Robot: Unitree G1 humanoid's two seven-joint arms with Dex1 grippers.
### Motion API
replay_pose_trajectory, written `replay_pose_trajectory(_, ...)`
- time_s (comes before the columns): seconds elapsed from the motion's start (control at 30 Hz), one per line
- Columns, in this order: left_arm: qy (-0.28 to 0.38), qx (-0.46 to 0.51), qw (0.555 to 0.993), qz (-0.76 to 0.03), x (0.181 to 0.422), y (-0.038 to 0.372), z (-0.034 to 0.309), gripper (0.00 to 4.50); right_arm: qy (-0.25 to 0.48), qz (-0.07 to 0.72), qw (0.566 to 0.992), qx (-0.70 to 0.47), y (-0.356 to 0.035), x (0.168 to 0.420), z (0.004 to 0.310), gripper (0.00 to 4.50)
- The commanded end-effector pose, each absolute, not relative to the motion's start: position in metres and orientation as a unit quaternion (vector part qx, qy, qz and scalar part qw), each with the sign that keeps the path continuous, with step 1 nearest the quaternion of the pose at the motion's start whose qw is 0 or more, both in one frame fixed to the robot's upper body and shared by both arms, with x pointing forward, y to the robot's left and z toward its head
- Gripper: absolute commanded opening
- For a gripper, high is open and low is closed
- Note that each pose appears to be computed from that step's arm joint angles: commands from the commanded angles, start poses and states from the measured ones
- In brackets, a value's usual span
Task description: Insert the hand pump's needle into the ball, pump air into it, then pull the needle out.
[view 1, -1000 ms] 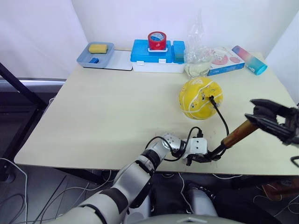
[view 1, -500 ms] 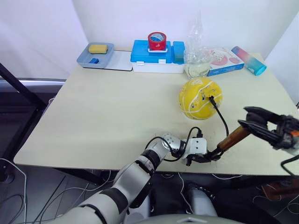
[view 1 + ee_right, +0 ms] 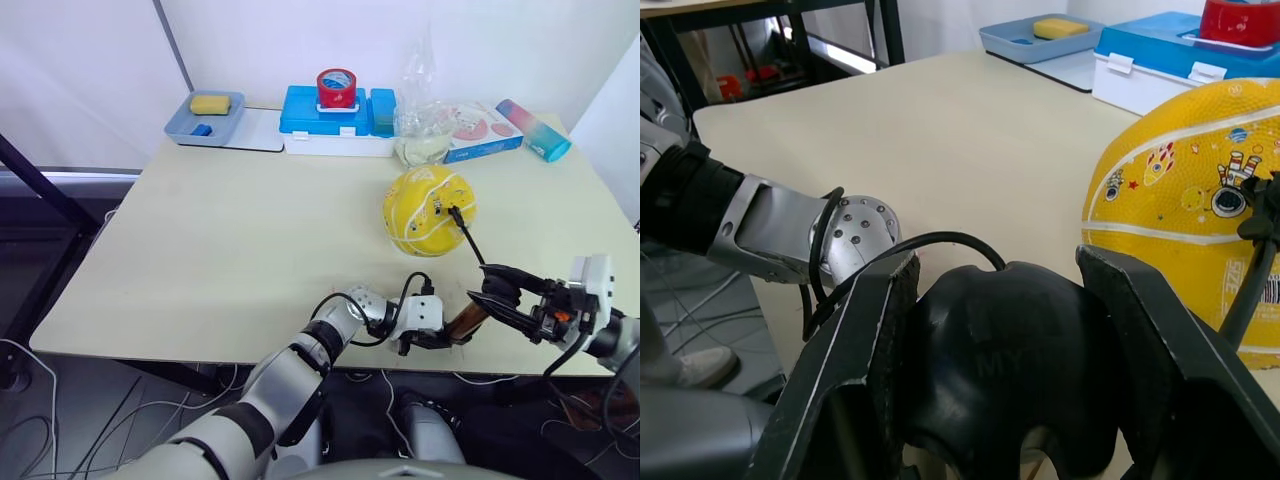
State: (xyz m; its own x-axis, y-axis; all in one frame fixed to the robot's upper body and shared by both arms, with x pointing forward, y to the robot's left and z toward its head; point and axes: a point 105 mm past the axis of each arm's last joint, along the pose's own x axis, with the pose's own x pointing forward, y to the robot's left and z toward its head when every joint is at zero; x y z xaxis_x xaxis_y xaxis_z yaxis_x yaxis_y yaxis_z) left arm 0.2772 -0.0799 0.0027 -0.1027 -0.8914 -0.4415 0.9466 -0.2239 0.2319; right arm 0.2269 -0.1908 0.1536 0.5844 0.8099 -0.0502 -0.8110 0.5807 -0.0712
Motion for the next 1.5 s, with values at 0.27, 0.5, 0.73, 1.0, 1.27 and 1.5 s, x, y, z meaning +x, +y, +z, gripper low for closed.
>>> replay_pose_trajectory(0.27,0.084,0.253,0.593,-0.760,0.257,-0.087,-0.014,1.04,-0.054,0.457,0.887,-0.049,-0.207,0.219,0.229,2.01)
replay_pose_trajectory(0.5,0.084,0.254,0.594,-0.759,0.258,-0.085,-0.014,1.04,-0.089,0.443,0.890,-0.054,-0.216,0.210,0.272,2.01)
replay_pose_trajectory(0.73,0.083,0.256,0.593,-0.759,0.258,-0.085,-0.014,1.04,-0.095,0.446,0.889,-0.046,-0.214,0.205,0.292,2.01)
replay_pose_trajectory(1.0,0.078,0.259,0.591,-0.760,0.258,-0.088,-0.013,1.04,-0.007,0.459,0.888,-0.033,-0.199,0.208,0.231,2.01)
replay_pose_trajectory(1.27,0.076,0.261,0.595,-0.756,0.259,-0.086,-0.014,1.04,0.047,0.450,0.890,-0.060,-0.192,0.212,0.159,2.01)
replay_pose_trajectory(1.5,0.076,0.264,0.593,-0.757,0.257,-0.083,-0.018,1.04,0.011,0.448,0.892,-0.055,-0.180,0.212,0.140,2.01)
